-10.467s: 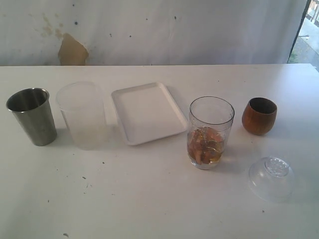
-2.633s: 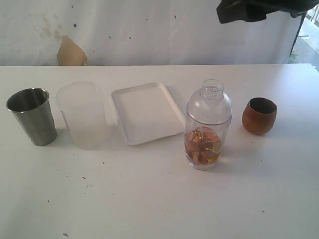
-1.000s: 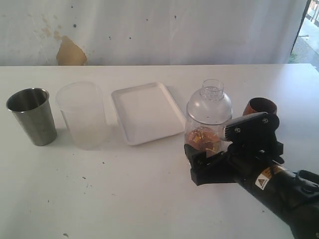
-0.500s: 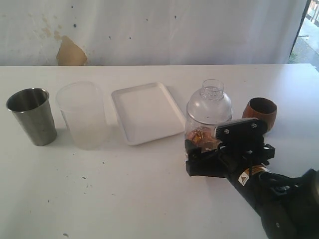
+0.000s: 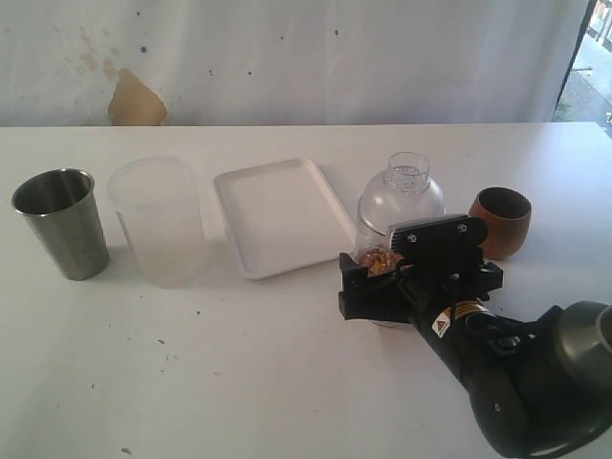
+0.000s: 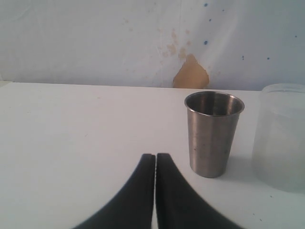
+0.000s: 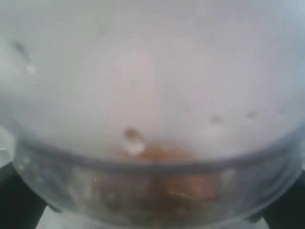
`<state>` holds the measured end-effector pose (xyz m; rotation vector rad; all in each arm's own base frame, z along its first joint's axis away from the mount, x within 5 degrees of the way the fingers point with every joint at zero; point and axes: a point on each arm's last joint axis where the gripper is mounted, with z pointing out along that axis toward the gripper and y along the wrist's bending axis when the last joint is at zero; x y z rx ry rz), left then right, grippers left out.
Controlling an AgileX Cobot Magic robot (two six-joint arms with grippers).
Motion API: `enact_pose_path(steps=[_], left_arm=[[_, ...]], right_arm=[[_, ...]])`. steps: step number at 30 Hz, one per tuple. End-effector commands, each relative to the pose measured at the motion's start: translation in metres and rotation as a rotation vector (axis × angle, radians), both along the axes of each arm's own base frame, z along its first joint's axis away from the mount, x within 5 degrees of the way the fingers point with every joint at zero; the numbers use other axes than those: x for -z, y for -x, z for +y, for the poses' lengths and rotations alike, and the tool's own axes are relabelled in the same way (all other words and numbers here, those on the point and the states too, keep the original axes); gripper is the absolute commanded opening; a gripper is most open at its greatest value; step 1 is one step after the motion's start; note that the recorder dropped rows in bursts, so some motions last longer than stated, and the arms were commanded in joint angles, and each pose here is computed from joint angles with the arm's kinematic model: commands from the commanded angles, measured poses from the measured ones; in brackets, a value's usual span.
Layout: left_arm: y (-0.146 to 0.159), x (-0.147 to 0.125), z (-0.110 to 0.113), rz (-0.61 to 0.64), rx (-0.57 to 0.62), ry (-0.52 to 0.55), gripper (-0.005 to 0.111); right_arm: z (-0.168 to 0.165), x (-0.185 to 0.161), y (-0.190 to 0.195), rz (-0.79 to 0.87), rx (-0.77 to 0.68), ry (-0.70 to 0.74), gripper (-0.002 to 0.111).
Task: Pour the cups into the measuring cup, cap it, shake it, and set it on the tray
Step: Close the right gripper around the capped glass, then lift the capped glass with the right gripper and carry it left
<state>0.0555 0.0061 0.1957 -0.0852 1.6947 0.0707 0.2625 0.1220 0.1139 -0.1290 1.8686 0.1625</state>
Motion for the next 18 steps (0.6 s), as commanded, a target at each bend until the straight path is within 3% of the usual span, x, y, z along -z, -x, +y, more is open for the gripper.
enact_pose_path(steps=[1, 7, 11, 14, 15, 16, 17, 18], left_arm=[[-0.0001, 0.001, -0.0005, -0.01, 0.008, 0.004, 0.001], [-0.0001, 0.001, -0.0005, -0.01, 0.008, 0.004, 0.001], [-0.0001, 0.001, -0.0005, -0.01, 0.008, 0.004, 0.001], [-0.0001, 0.001, -0.0005, -0.01, 0.008, 0.004, 0.001], [-0.0001, 0.001, -0.0005, -0.01, 0.008, 0.004, 0.001], [-0.0001, 0.001, -0.0005, -0.01, 0.008, 0.004, 0.001], [-0.0001, 0.001, -0.0005, -0.01, 0.008, 0.004, 0.001], [-0.0001, 0.001, -0.0005, -0.01, 0.008, 0.004, 0.001]], right_arm=[[0.0003, -0.0017, -0.0018, -0.019, 0.005, -0.003, 0.105], [-0.0027, -0.0028, -0.0027, -0.037, 0.037, 0.008, 0.104], [-0.0031, -0.0035, -0.003, -0.046, 0.041, 0.01, 0.092], [-0.0031, -0.0035, -0.003, -0.046, 0.041, 0.01, 0.064], [-0.0031, -0.0032, -0.0029, -0.042, 0.041, 0.011, 0.049], [-0.003, -0.0021, -0.0026, -0.03, 0.039, 0.012, 0.031], [-0.0027, -0.0004, -0.0021, -0.011, 0.035, 0.015, 0.001], [-0.0027, -0.0002, -0.002, -0.009, 0.035, 0.017, 0.002]])
